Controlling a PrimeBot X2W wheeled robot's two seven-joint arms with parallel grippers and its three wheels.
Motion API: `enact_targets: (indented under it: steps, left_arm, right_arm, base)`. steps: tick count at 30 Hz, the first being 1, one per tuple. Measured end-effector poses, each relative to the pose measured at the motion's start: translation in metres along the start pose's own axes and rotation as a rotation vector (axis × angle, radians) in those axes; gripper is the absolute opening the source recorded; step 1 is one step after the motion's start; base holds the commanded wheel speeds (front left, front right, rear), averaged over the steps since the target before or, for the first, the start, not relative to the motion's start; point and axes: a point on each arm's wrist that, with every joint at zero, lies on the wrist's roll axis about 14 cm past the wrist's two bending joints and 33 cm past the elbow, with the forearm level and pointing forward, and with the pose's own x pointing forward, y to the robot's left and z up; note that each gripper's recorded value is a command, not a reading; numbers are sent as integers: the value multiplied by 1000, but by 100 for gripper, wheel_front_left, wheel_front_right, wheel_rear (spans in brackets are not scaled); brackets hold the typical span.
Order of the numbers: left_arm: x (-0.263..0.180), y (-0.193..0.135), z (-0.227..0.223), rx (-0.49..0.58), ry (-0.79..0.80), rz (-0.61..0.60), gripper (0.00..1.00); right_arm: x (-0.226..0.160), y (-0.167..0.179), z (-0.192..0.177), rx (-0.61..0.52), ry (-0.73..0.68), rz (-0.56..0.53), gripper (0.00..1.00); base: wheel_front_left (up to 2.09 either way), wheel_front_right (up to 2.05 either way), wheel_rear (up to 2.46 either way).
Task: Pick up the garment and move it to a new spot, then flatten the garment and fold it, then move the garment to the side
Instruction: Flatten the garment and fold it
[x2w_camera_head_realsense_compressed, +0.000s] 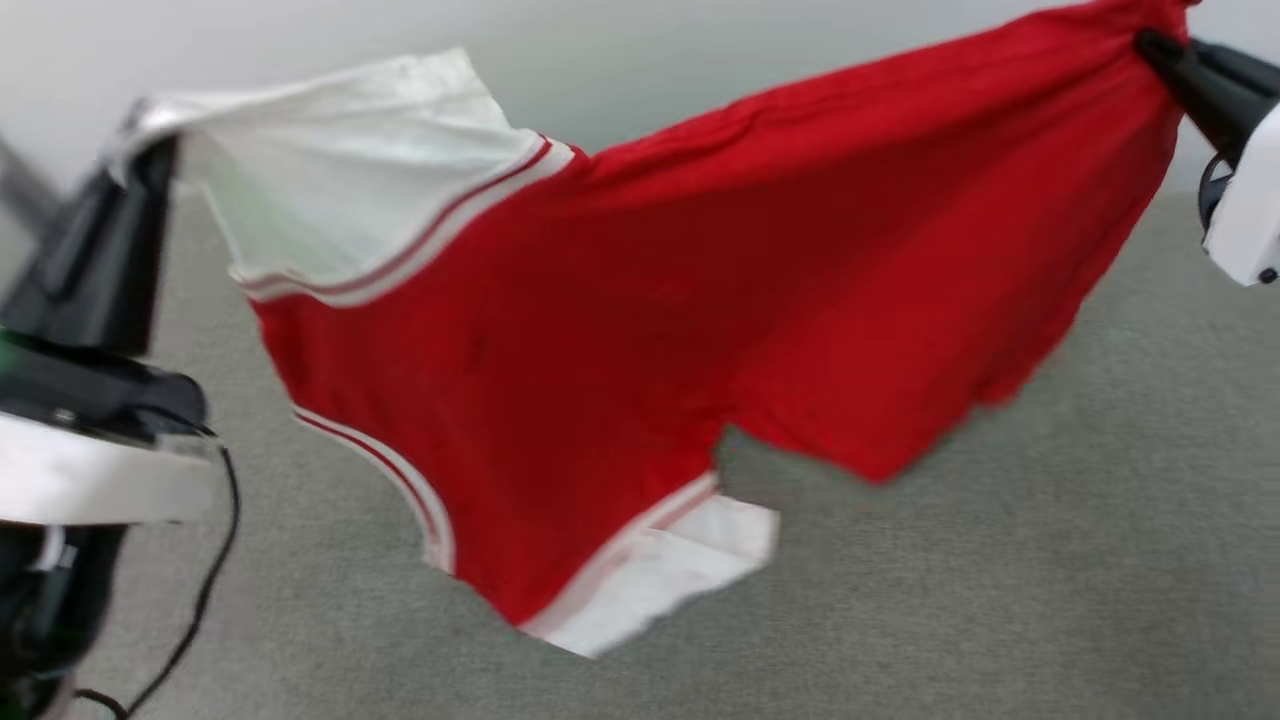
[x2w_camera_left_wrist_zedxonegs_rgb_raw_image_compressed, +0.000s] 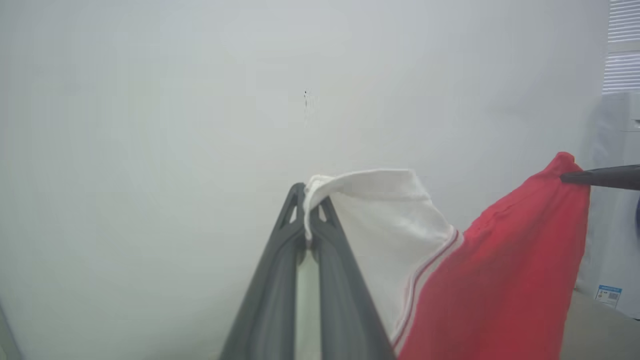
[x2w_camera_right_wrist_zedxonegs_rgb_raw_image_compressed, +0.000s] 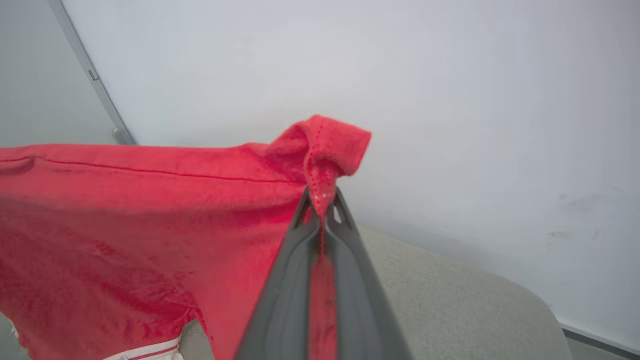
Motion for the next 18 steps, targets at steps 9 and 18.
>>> enact_targets:
  steps: [9, 18]
  left_arm:
    - [33, -14, 86, -8, -293, -72, 0]
    - [70, -21, 110, -31, -384, -129, 0]
  right_arm:
    - [-61, -23, 47, -24, -194, -79, 0]
    - [-80, -42, 61, -41, -299, -150, 0]
  base:
    - [0, 0, 0]
    - [0, 0, 0]
